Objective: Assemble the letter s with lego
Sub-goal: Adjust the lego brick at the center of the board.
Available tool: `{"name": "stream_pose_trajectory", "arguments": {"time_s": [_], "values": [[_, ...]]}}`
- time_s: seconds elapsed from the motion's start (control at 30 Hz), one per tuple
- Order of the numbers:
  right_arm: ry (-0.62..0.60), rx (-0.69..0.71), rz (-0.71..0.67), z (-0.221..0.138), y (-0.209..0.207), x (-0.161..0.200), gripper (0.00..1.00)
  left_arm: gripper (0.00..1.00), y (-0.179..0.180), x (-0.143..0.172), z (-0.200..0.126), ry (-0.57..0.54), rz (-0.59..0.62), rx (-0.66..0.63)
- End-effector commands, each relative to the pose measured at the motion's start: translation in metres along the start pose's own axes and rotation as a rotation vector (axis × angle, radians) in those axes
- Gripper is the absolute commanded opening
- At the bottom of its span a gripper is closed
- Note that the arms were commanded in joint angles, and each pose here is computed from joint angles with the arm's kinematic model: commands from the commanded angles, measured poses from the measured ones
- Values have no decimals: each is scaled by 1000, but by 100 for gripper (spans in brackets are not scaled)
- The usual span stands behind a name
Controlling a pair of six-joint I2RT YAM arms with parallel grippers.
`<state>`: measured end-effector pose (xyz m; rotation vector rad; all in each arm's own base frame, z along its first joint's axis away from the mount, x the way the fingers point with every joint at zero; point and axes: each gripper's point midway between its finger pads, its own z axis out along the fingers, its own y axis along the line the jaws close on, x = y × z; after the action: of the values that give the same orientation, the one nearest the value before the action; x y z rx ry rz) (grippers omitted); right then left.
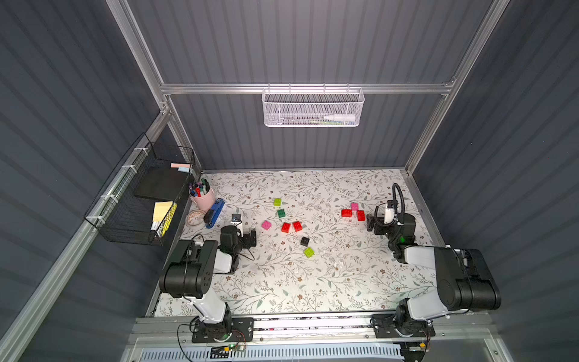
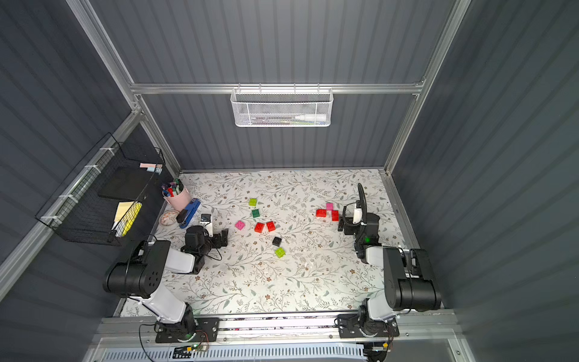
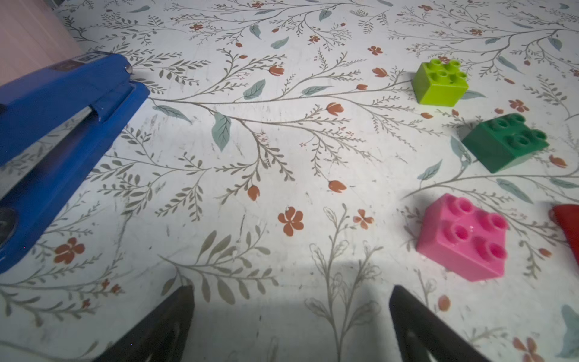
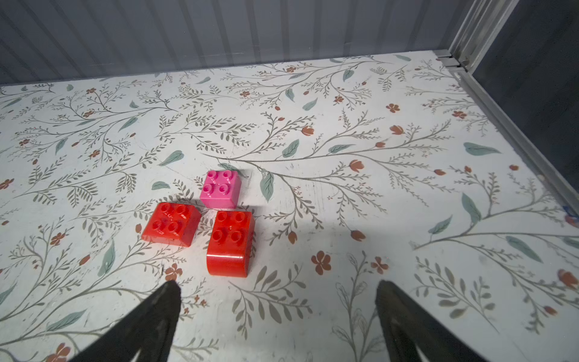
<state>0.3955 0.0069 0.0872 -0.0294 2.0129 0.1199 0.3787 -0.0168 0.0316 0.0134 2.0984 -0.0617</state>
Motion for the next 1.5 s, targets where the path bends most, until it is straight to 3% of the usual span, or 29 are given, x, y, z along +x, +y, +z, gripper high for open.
{"name": "stream_pose_trajectory", "arguments": {"time_s": [0.0,0.7,0.8,0.93,1.1,1.2,1.3,1.47], "values": [[-20,-12,-16,-1,2,-5,99,100,-2,10,0,29,15,12],[-21,3,-7,-1,-1,-5,99,100,2,12,-1,32,14,-9],[-60,-15,-24,-6,3,-17,99,100,-2,4,-4,49,38,5],[-22,-51,-30,-22,12,-32,99,100,-3,-24,-16,45,40,-1],[-77,-188,-39,-48,39,-65,99,99,-17,-70,-36,8,47,43],[-92,-294,-50,-67,65,-82,99,100,-37,-88,-47,45,74,98],[-65,-364,-71,-83,86,-89,99,100,-60,-99,-59,107,100,172],[16,-479,-105,-108,119,-85,99,100,-91,-100,-81,240,262,255]]}}
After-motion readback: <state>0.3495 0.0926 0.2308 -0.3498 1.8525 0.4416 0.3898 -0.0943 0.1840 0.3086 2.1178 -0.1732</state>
